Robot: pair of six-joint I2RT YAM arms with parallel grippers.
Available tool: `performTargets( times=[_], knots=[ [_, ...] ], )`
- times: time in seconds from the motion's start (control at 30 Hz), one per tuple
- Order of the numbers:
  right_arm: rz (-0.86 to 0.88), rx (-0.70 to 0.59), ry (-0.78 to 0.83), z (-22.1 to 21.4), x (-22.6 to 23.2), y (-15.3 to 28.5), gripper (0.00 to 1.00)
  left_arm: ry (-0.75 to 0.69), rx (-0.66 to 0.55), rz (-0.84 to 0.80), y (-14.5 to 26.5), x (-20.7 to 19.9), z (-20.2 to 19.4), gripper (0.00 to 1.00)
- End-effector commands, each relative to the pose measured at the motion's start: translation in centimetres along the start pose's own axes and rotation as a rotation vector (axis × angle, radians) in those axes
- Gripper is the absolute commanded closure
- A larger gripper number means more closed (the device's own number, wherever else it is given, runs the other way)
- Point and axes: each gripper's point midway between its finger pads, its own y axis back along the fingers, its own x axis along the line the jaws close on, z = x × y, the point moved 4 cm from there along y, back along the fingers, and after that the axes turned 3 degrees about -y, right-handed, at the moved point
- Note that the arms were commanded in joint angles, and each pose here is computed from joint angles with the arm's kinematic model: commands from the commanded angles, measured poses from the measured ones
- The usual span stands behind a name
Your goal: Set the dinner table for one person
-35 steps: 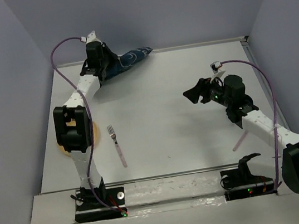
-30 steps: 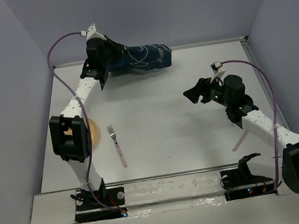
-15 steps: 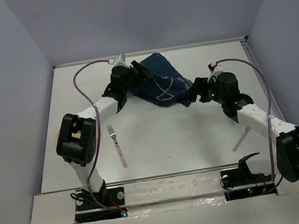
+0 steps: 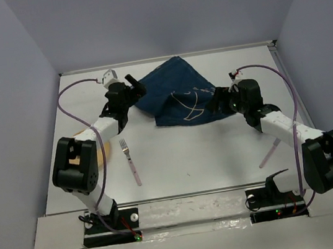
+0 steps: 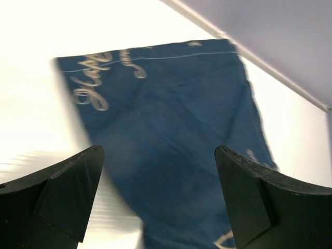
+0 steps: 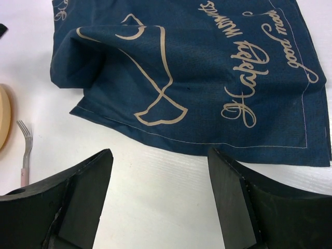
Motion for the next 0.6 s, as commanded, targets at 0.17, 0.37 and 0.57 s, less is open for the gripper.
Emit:
performTargets(
  times=[0.17, 0.37, 0.57],
  knots=[
    [0.072, -0.063, 0.042, 2.4, 2.0, 0.7, 0.22, 0.004, -0.005, 0.187, -5.2, 6.0, 1.9, 0.16],
    [0.091, -0.059, 0.04, 2.4, 2.3, 0.7, 0.23, -0.032, 0.075, 0.301, -7.8, 8.7, 0.3, 0.22],
    [0.107, -0.056, 0.044, 2.3, 2.7, 0.7, 0.23, -0.019, 0.105, 0.321, -9.7, 9.2, -0.6, 0.29]
  ],
)
